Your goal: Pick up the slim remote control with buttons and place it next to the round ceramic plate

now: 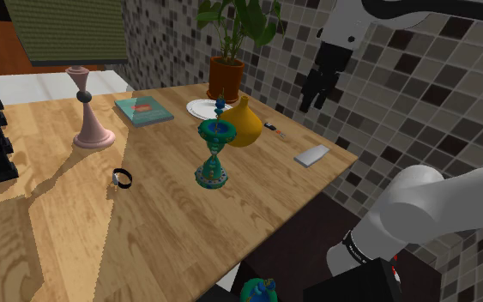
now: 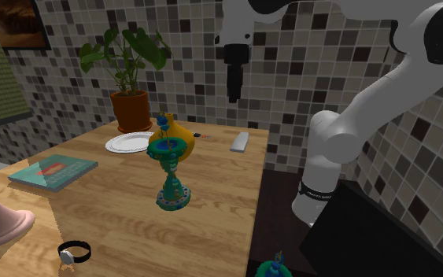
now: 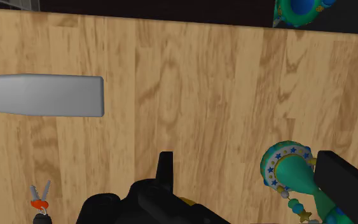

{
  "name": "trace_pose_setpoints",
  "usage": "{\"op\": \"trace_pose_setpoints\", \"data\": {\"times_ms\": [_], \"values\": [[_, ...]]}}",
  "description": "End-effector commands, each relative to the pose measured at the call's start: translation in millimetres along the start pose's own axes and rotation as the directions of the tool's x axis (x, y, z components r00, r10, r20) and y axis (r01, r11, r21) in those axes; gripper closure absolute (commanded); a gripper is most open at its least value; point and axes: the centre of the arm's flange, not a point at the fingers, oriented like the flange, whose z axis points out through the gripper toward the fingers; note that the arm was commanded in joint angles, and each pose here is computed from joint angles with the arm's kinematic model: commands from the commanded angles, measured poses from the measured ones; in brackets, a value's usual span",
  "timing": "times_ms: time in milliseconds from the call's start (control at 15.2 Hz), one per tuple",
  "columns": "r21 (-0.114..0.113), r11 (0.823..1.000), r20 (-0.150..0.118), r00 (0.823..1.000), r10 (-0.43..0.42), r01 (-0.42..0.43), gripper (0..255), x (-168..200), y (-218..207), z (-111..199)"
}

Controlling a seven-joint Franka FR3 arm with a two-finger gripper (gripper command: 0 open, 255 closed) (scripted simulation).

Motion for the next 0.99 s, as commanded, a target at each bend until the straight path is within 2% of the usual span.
{"op": "trace_pose_setpoints", "data": {"times_ms": [0,198,330,462,660,792,924], "values": [[0.0,1.0,0.0,1.0,0.0,0.0,0,0.0,0.0,0.0],[-0.01,0.985,0.009,0.985,-0.171,0.171,0,-18.3,23.9,23.1],[-0.015,0.959,0.016,0.959,-0.282,0.282,0,-28.3,41.5,38.3],[-0.02,0.921,0.023,0.921,-0.389,0.39,0,-36.2,60.3,53.3],[-0.025,0.84,0.035,0.841,-0.54,0.541,0,-44.1,90.0,75.5],[-0.028,0.773,0.043,0.773,-0.633,0.634,0,-46.6,110.6,90.1],[-0.029,0.695,0.052,0.696,-0.716,0.718,0,-46.8,131.4,104.6]]}}
